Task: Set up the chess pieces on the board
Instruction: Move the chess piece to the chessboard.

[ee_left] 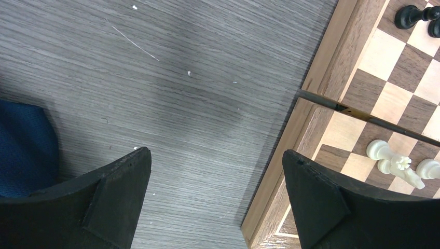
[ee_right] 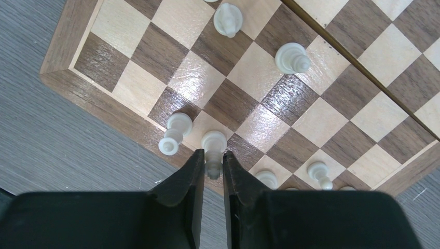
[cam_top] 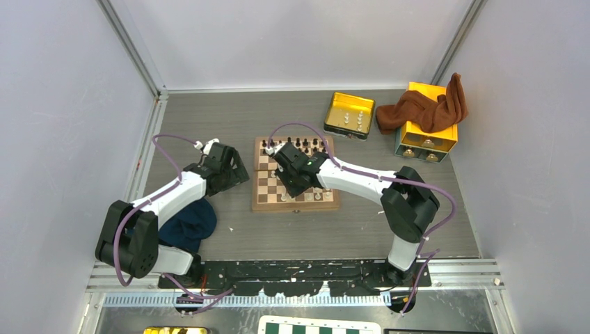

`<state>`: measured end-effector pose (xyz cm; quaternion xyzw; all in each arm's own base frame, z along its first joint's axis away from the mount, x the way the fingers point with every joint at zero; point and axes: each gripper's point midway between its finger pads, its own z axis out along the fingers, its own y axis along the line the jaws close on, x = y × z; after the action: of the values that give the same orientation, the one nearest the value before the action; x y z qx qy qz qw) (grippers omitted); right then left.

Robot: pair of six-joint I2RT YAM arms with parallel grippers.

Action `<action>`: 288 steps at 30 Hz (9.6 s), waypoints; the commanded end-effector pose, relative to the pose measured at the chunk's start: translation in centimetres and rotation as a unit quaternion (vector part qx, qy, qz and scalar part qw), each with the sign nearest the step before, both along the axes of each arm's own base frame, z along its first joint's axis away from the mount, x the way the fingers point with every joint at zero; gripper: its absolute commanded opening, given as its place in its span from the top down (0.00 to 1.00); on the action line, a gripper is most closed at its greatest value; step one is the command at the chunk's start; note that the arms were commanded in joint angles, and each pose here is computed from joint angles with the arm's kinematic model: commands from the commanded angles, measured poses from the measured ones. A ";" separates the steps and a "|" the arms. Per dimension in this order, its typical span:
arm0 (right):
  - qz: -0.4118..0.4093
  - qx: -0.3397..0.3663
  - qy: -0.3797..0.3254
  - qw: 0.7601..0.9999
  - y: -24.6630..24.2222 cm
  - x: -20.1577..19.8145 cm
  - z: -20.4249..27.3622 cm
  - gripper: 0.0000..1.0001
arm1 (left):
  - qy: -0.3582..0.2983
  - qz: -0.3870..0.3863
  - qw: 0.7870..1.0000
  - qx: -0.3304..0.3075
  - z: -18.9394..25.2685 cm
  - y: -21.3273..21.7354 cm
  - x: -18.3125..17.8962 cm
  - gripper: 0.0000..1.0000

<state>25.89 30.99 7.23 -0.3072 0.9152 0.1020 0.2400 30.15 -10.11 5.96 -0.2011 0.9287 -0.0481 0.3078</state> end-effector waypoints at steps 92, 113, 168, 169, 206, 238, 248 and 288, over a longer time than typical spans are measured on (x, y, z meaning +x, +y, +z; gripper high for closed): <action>-0.023 -0.010 -0.007 1.000 -1.5 0.5 1.5 0.69 | -0.025 0.000 1.000 -0.012 1.2 -0.6 1.7 0.03; -0.009 0.015 -0.032 0.999 0.3 2.0 5.1 0.66 | -0.029 0.001 1.000 -0.010 1.4 -0.4 1.6 0.03; 0.040 0.111 -0.102 0.988 3.1 3.2 13.0 0.21 | -0.053 0.017 0.998 0.000 3.4 1.1 2.2 0.00; 0.042 0.111 -0.099 0.988 3.2 3.1 12.8 0.21 | -0.054 0.018 0.998 0.000 3.5 1.2 2.2 0.00; 0.055 0.066 0.022 0.996 3.2 0.1 2.8 0.14 | -0.048 0.023 0.999 -0.005 3.0 1.9 1.7 0.00; 0.069 0.029 0.029 0.997 3.9 -0.1 1.8 0.75 | -0.043 0.022 0.999 -0.008 2.5 2.1 1.9 0.00; 0.069 0.022 0.026 0.997 3.7 -0.1 1.9 0.94 | -0.040 0.020 0.999 -0.011 2.3 2.0 2.2 0.00; 0.059 0.016 0.010 0.998 2.0 -0.5 2.8 0.99 | -0.037 0.023 0.999 -0.019 2.2 1.8 1.9 0.01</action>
<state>25.17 32.97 7.39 -0.3553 0.9061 0.1219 0.1948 31.28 -8.18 7.26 -0.2253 0.9184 -0.0546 0.3206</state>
